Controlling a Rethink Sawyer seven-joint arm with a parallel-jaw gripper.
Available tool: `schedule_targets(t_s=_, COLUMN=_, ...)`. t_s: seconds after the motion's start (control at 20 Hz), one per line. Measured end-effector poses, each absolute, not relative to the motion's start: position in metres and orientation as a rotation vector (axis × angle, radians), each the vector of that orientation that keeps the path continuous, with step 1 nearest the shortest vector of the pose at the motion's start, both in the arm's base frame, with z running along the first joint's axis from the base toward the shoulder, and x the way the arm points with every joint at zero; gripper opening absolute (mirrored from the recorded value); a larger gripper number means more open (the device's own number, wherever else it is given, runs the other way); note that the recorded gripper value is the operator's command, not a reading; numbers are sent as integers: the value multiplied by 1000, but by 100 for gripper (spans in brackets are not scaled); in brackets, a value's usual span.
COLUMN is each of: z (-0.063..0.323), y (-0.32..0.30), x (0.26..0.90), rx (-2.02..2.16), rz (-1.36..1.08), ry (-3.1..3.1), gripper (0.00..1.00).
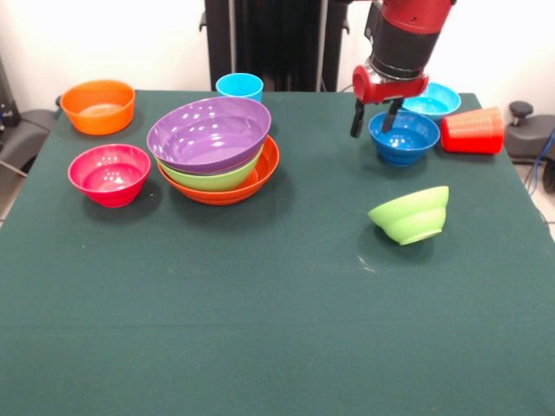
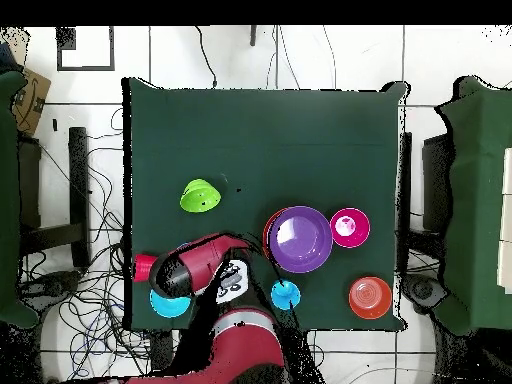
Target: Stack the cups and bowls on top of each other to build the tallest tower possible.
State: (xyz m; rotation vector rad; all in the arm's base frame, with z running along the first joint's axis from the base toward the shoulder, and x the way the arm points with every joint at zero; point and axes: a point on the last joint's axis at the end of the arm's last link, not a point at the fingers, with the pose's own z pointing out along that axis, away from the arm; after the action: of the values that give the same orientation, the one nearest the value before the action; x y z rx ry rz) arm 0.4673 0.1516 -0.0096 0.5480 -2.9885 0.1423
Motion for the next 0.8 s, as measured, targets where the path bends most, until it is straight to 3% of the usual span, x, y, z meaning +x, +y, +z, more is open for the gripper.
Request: schedule_targets(t_s=0.8, z=-36, y=141, x=464, rx=549, rz=168, ry=-3007, gripper=100)
